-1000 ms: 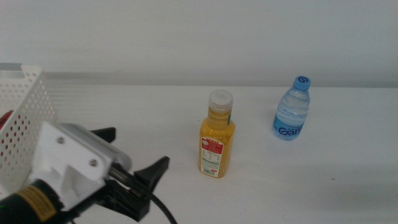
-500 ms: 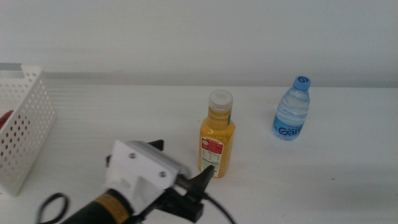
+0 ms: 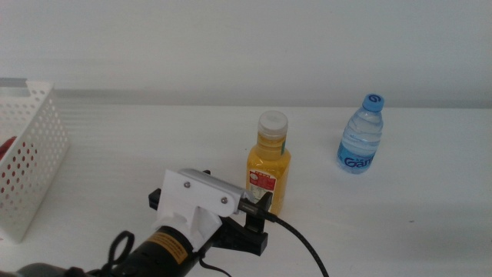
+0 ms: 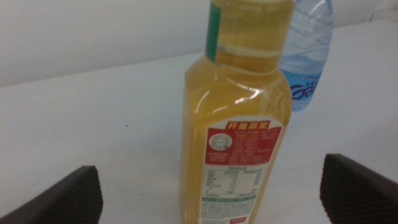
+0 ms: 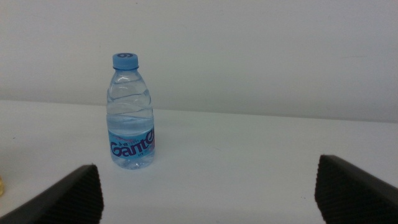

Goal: Use arms to grab the bottles and put them into the dustbin to the left of the table.

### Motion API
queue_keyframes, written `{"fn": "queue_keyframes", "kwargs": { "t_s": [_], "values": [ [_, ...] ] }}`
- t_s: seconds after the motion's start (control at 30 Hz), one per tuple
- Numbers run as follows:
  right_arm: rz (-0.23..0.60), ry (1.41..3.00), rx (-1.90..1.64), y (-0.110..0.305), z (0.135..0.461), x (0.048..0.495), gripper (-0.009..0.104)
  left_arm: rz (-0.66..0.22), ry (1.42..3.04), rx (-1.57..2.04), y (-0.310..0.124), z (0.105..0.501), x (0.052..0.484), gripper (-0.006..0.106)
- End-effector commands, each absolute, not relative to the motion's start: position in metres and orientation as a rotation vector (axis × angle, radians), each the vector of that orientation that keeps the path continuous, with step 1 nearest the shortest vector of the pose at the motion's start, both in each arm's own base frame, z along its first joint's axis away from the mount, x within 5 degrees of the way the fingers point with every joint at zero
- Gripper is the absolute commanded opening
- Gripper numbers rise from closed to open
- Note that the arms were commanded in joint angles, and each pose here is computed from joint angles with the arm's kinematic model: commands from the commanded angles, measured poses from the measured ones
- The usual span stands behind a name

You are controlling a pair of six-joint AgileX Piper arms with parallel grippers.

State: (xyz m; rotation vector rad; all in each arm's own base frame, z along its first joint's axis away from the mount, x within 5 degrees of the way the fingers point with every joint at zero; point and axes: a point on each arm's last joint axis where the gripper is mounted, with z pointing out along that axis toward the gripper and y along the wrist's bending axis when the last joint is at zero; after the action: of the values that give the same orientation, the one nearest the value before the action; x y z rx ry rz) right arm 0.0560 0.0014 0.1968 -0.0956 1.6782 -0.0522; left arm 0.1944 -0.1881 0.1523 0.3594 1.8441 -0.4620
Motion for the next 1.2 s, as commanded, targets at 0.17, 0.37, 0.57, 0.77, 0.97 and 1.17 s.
{"fn": "queue_keyframes", "kwargs": {
  "t_s": [0.17,0.37,0.57,0.77,0.97,1.17],
  "values": [
    [-0.070,1.673,-0.100,0.001,0.185,0.055,0.091,-0.483,1.781,0.320,-0.193,0.143,0.199,0.094],
    [-0.070,1.673,-0.100,0.001,0.185,0.055,0.091,-0.485,1.782,0.311,-0.200,0.140,0.205,0.094],
    [-0.070,1.673,-0.100,0.001,0.185,0.055,0.091,-0.502,1.787,0.320,-0.211,0.137,0.207,0.094],
    [-0.070,1.673,-0.100,0.001,0.185,0.055,0.091,-0.490,1.795,0.321,-0.217,0.135,0.207,0.094],
    [-0.070,1.673,-0.100,0.001,0.185,0.055,0.091,-0.484,1.812,0.327,-0.219,0.130,0.208,0.094],
    [-0.070,1.673,-0.100,0.001,0.185,0.055,0.091,-0.472,1.804,0.318,-0.225,0.123,0.214,0.094]
  ]
}}
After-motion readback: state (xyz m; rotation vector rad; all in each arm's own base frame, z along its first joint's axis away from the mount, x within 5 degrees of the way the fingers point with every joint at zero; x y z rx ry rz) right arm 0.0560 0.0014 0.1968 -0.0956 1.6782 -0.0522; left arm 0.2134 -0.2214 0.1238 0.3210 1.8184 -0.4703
